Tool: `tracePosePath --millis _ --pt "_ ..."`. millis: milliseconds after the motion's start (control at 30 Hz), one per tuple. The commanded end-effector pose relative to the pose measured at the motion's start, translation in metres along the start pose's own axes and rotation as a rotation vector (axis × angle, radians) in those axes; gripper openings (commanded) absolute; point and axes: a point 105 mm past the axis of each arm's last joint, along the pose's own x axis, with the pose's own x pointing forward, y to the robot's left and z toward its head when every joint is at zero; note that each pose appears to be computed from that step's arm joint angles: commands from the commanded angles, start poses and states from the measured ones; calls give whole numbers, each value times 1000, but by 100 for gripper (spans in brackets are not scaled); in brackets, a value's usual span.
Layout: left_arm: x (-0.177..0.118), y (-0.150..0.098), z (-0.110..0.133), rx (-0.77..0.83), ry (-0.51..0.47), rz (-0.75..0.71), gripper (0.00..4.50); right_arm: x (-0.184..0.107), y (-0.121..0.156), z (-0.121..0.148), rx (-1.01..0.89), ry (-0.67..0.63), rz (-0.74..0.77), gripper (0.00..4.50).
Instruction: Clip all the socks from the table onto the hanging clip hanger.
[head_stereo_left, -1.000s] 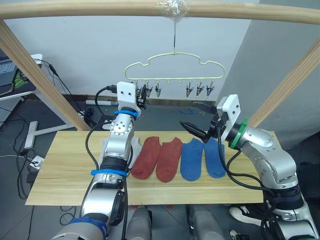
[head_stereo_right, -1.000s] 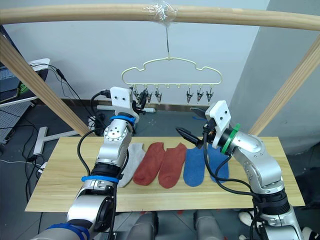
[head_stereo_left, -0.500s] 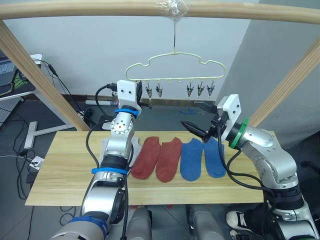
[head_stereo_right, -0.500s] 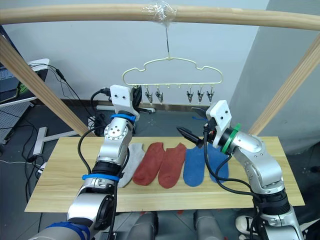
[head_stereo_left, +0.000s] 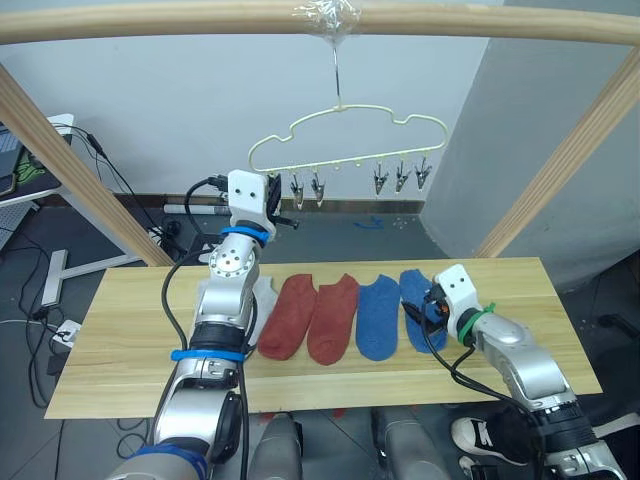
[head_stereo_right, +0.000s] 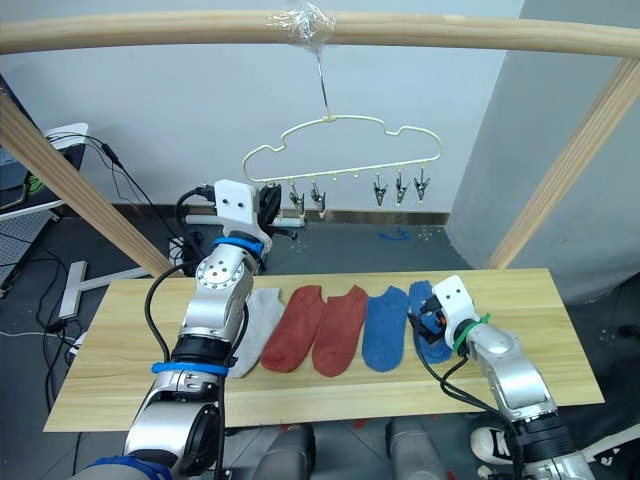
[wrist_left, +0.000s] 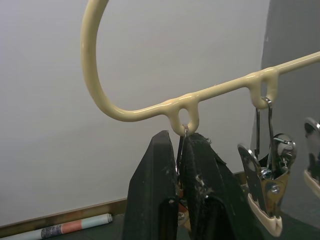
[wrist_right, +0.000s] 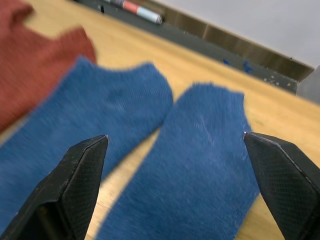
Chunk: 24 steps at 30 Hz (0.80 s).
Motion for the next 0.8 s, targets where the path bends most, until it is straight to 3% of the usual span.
tracePosePath --millis 33,267,433,533,800 --pt "3 7 10 0 -26 23 1 6 -14 2 -14 -20 -29 450" --pt "4 3 11 -6 -29 18 1 21 -23 -7 64 3 -49 450" --pt "4 10 10 3 -27 27 1 29 -16 -32 134 74 -38 450" --pt "5 22 12 -6 -25 57 0 22 -11 -53 148 129 -28 388" --pt "6 35 11 5 -16 75 0 12 -9 -60 95 124 -26 102"
